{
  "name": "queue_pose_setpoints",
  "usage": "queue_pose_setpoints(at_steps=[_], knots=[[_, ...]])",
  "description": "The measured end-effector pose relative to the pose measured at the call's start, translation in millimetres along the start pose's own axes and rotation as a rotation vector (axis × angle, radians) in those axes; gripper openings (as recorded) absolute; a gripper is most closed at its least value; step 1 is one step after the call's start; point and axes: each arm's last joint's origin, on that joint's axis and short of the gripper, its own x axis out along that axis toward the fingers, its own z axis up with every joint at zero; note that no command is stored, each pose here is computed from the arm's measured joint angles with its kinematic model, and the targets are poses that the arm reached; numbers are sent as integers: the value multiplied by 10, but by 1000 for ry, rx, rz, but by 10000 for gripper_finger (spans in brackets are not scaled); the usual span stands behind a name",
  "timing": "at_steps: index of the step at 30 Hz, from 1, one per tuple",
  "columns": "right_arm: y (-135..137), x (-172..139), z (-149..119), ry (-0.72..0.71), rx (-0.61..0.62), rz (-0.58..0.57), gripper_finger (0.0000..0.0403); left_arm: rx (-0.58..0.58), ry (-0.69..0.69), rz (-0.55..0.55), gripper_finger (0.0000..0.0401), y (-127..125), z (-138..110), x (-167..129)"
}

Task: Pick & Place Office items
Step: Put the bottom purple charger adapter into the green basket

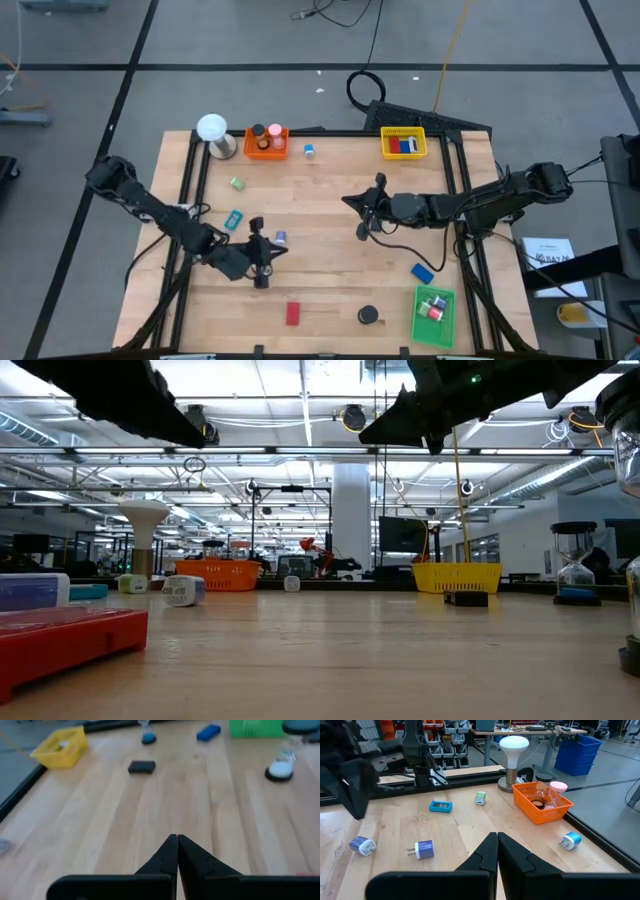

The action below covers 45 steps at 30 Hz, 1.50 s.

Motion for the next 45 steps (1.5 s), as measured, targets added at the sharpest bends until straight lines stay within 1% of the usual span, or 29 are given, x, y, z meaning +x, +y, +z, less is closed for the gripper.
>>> queue_pose_setpoints(at_steps=[8,12,18,24,28,31,34,37,40,45], knots=[[0,0,0,0,0,0,4,-48,152,-36,16,-112,90,-204],[0,0,0,0,0,0,4,-117,252,-75,17,-132,57,-266],[0,0,0,0,0,0,4,-203,361,-54,17,-149,-55,-346],[0,0,0,0,0,0,4,-279,458,-67,19,-202,-150,-443],[0,0,0,0,0,0,4,-310,507,-77,42,-223,-188,-484],[0,0,0,0,0,0,4,-334,517,-73,71,-238,-202,-505],[0,0,0,0,0,0,4,-336,540,-98,102,-258,-212,-523],[0,0,0,0,0,0,4,-356,547,-100,126,-267,-216,-530],[0,0,0,0,0,0,4,-365,558,-81,138,-272,-234,-492],[0,0,0,0,0,1,4,-410,635,-65,140,-313,-300,-428]])
